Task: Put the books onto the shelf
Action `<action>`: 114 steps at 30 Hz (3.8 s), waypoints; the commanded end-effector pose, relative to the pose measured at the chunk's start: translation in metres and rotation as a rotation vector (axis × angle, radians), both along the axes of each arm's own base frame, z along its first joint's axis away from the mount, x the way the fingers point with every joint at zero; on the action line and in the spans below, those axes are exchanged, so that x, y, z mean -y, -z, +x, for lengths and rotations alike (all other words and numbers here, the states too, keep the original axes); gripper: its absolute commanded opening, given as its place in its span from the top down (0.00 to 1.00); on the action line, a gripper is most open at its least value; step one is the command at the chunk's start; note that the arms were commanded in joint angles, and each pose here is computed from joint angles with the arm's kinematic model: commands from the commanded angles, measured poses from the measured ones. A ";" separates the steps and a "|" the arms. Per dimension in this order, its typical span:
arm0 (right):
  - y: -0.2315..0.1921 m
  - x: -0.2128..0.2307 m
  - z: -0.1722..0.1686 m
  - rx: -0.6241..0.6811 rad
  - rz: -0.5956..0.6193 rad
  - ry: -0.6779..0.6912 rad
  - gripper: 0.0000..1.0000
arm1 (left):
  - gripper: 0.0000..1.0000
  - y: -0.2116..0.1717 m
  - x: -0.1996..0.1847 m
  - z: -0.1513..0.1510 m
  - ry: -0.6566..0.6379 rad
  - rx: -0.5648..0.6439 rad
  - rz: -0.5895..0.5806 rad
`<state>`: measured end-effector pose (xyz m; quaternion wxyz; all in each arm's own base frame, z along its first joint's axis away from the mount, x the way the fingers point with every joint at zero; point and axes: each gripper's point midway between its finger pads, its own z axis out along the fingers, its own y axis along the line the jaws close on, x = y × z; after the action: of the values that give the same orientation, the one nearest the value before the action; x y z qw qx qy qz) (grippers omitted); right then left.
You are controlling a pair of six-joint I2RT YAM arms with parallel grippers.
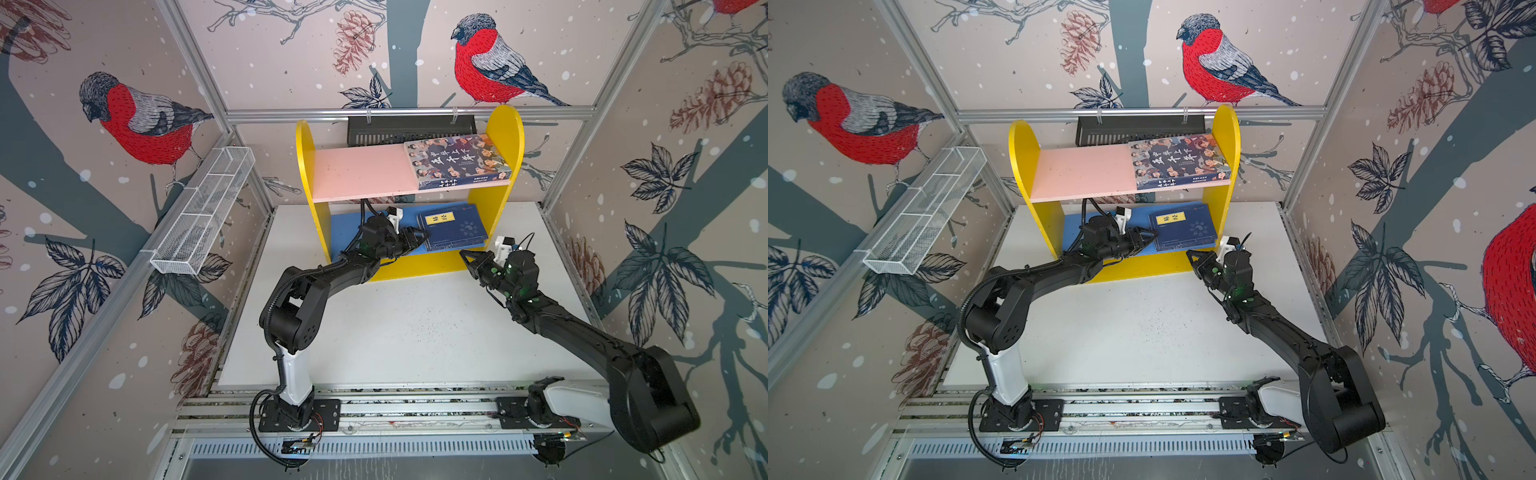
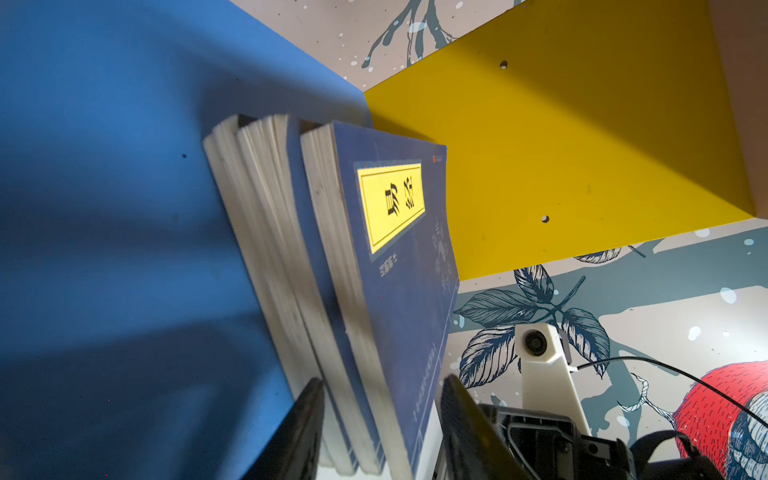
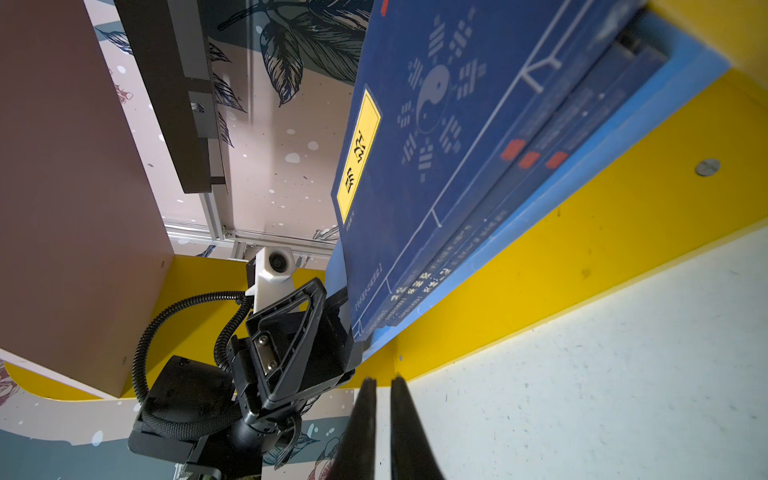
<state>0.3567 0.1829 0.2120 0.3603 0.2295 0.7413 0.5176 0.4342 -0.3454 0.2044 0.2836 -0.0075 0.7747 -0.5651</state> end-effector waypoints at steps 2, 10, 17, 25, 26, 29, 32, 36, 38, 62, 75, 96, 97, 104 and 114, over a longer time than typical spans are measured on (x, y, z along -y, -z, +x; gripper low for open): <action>-0.008 0.002 0.002 0.032 -0.008 0.006 0.88 | 0.52 -0.002 0.004 -0.001 0.022 -0.009 -0.014; -0.010 0.005 0.001 0.034 -0.010 0.015 0.88 | 0.52 -0.002 0.009 -0.001 0.038 -0.020 -0.031; -0.010 0.005 0.001 0.033 -0.010 0.016 0.88 | 0.52 -0.008 0.010 -0.003 0.040 -0.018 -0.045; -0.009 0.006 0.002 0.031 -0.011 0.018 0.88 | 0.51 -0.019 -0.011 -0.004 -0.039 -0.042 -0.016; -0.010 0.006 0.002 0.033 -0.010 0.019 0.88 | 0.51 -0.019 -0.012 -0.002 -0.046 -0.047 -0.005; -0.010 0.005 0.002 0.033 -0.009 0.018 0.88 | 0.51 -0.019 -0.012 0.003 -0.054 -0.039 0.032; -0.009 0.005 0.002 0.030 -0.010 0.017 0.88 | 0.51 -0.014 -0.013 0.010 -0.070 -0.048 0.066; -0.009 0.006 0.001 0.029 -0.012 0.019 0.88 | 0.51 -0.001 -0.016 0.016 -0.097 -0.071 0.138; -0.009 0.007 0.001 0.029 -0.014 0.022 0.88 | 0.51 0.001 -0.017 0.019 -0.110 -0.066 0.182; -0.014 0.012 0.000 0.037 -0.018 0.035 0.88 | 0.46 0.013 0.005 0.020 -0.068 -0.156 0.134; -0.015 0.012 0.000 0.037 -0.017 0.036 0.88 | 0.46 0.013 0.013 0.019 -0.037 -0.172 0.075; -0.014 0.009 0.003 0.038 -0.011 0.032 0.88 | 0.44 -0.008 -0.022 0.017 -0.104 -0.168 0.049; -0.014 0.009 0.003 0.037 -0.010 0.030 0.88 | 0.44 -0.009 -0.021 0.018 -0.102 -0.167 0.040; -0.015 0.010 0.001 0.040 -0.013 0.033 0.88 | 0.44 -0.022 -0.012 0.028 -0.074 -0.124 -0.040; -0.018 0.011 0.001 0.045 -0.017 0.039 0.88 | 0.45 -0.037 -0.007 0.027 -0.047 -0.105 -0.107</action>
<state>0.3555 0.1715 0.2200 0.3749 0.2370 0.7408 0.5045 0.4612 -0.3352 0.2175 0.2392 -0.0868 0.7791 -0.5729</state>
